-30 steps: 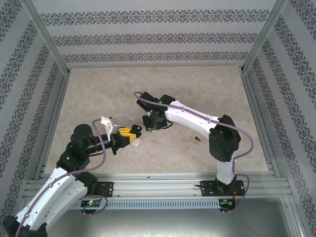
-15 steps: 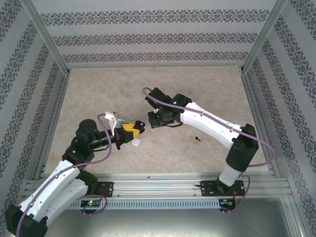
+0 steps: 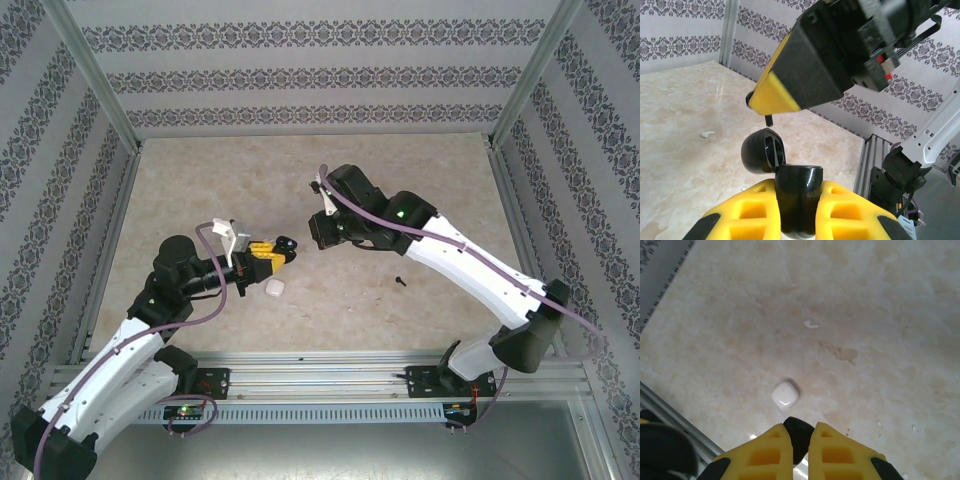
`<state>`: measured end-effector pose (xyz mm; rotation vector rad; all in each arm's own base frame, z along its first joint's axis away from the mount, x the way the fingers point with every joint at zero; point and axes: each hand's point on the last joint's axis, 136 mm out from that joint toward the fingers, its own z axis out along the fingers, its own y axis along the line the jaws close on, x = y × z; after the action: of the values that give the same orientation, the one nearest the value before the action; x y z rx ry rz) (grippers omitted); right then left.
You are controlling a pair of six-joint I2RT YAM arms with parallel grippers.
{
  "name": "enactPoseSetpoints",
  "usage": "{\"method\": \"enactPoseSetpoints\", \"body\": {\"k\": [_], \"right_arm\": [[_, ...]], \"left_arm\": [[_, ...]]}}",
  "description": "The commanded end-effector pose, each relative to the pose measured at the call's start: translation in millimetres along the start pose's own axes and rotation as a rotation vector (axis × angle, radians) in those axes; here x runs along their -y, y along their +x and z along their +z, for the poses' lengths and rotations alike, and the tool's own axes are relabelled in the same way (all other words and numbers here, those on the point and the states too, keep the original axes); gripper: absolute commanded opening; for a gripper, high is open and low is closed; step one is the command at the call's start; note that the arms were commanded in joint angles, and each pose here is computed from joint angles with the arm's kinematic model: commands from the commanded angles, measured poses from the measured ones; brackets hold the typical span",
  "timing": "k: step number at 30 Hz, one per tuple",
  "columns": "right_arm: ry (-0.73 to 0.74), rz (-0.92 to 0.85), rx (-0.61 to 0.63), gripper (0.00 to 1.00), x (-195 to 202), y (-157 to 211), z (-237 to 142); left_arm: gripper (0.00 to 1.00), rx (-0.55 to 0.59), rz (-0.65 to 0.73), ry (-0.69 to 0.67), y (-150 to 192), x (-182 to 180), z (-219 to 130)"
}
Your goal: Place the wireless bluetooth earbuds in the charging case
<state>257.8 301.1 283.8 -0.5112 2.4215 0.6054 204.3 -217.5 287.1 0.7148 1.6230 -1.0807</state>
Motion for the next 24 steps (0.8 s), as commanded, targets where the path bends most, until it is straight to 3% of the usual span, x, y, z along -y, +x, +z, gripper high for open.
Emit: {"method": "enactPoseSetpoints", "body": {"k": [1, 11, 16, 24], "right_arm": [[-0.056, -0.053, 0.107, 0.08, -12, -15, -23], [-0.306, 0.009, 0.318, 0.08, -53, -48, -68], [-0.415, 0.021, 0.326, 0.07, -73, -55, -77], [-0.451, 0.007, 0.297, 0.07, -83, -49, -73]], "left_arm": [[0.00, 0.092, 0.034, 0.055, -31, 12, -1], [0.00, 0.253, 0.032, 0.055, -66, 8, 2], [0.00, 0.294, 0.038, 0.063, -78, 9, 2], [0.00, 0.325, 0.036, 0.078, -84, 10, 2]]}}
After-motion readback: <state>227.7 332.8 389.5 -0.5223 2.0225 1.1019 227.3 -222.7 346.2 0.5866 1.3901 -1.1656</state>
